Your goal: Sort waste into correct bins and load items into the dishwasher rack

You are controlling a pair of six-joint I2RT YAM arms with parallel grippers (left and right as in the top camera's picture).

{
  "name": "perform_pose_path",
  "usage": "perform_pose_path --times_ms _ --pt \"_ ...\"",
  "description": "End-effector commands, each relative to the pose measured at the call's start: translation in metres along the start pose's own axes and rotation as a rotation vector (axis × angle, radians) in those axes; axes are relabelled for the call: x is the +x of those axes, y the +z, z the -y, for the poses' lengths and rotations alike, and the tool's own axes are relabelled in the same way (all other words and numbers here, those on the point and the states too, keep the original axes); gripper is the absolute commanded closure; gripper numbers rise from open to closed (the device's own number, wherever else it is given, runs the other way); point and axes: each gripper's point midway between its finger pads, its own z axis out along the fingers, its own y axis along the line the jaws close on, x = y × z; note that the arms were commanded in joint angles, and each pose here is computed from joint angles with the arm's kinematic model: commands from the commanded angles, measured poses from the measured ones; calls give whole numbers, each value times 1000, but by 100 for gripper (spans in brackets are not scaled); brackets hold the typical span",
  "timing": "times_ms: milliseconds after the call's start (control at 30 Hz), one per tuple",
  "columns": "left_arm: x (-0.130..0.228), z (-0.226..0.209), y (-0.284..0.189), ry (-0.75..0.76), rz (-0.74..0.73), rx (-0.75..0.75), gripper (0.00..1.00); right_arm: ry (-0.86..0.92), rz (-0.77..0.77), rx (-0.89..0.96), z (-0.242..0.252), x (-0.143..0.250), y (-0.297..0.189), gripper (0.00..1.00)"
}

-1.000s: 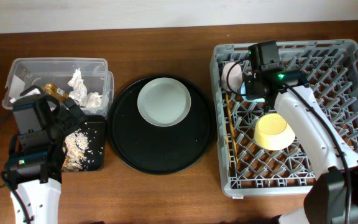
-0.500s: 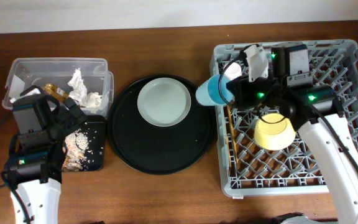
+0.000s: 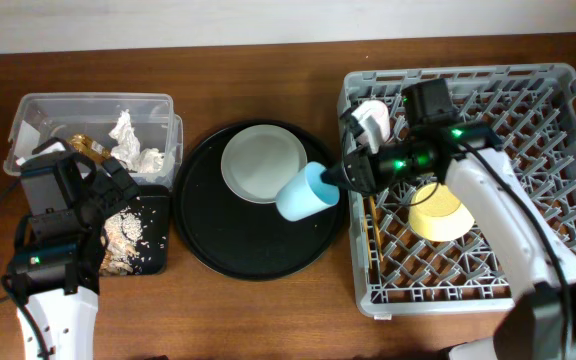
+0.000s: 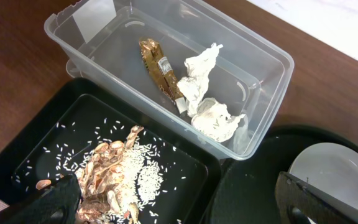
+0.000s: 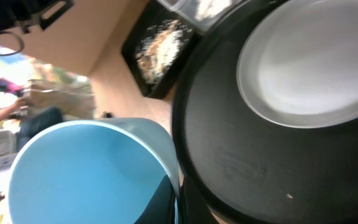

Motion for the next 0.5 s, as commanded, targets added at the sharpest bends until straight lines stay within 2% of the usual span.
perform_pose_path --times_ms 0,133,200,267,333,400,467 --pt "-5 -1 -3 -18 15 -2 1 -73 25 -129 -11 -4 7 96" --pt "-5 -1 -3 -18 15 -2 1 -61 0 -66 -1 0 9 96" --pt "-5 -1 -3 -18 15 -2 1 -19 -94 171 34 14 16 96" --pt "-5 -1 -3 -18 15 -2 1 -15 -133 297 48 18 20 96" --pt "-5 -1 -3 -18 15 -2 1 -7 -155 427 58 19 26 96" --pt "-5 -1 -3 -18 15 -2 1 13 -196 643 71 25 31 96" --pt "-5 -1 -3 -18 15 -2 1 -36 -229 738 61 31 49 96"
